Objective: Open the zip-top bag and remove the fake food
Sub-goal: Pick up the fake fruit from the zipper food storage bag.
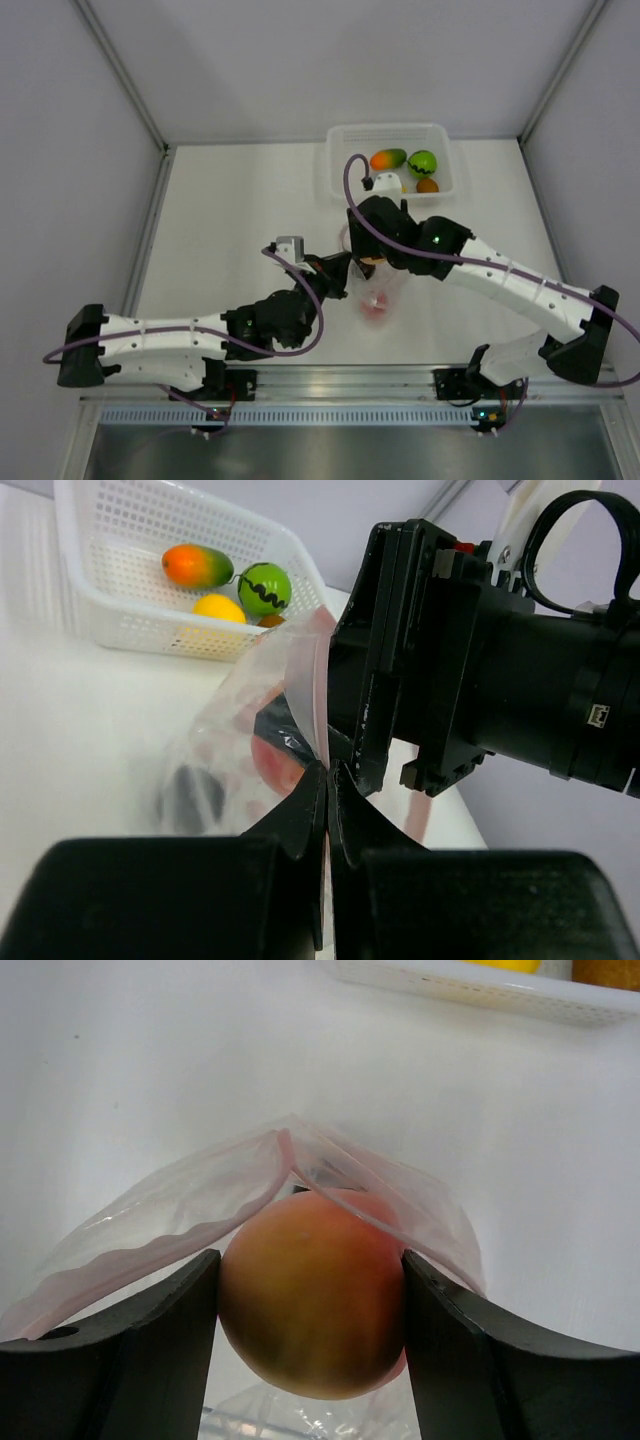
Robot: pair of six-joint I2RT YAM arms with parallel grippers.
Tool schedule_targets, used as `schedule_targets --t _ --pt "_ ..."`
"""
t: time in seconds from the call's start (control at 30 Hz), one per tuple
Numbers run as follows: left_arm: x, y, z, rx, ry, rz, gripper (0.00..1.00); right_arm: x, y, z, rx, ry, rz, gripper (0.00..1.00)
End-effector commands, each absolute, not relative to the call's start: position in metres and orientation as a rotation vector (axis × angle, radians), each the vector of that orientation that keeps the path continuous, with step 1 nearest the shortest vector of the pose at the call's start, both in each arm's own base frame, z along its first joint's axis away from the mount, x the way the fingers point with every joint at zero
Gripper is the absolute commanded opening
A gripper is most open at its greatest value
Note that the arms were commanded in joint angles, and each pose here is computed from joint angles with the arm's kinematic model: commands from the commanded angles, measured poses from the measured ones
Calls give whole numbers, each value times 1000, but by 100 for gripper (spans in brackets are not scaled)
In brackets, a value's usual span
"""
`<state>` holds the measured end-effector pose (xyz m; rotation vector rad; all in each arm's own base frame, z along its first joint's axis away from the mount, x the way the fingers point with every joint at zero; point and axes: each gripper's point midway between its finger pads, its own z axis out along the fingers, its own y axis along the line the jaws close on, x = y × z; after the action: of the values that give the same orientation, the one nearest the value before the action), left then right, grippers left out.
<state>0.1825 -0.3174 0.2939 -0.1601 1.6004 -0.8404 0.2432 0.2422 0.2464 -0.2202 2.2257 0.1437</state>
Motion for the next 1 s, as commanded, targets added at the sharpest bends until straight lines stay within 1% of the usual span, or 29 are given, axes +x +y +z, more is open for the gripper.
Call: schedule_targets --t 0.0,0.3,0.7,0.87,0.97 --pt "178 -309 328 -160 1528 -903 0 246 259 273 -239 2191 254 26" --pt "184 -309 312 -202 1550 -850 0 232 255 290 -271 2176 329 26" --pt "197 -290 293 -307 1559 -805 0 225 226 293 -258 2178 303 25" --pt "201 -286 286 -317 1566 -813 0 219 222 311 -257 2139 382 25" --pt "199 -288 286 -309 1570 -846 0 233 210 328 -235 2115 358 25"
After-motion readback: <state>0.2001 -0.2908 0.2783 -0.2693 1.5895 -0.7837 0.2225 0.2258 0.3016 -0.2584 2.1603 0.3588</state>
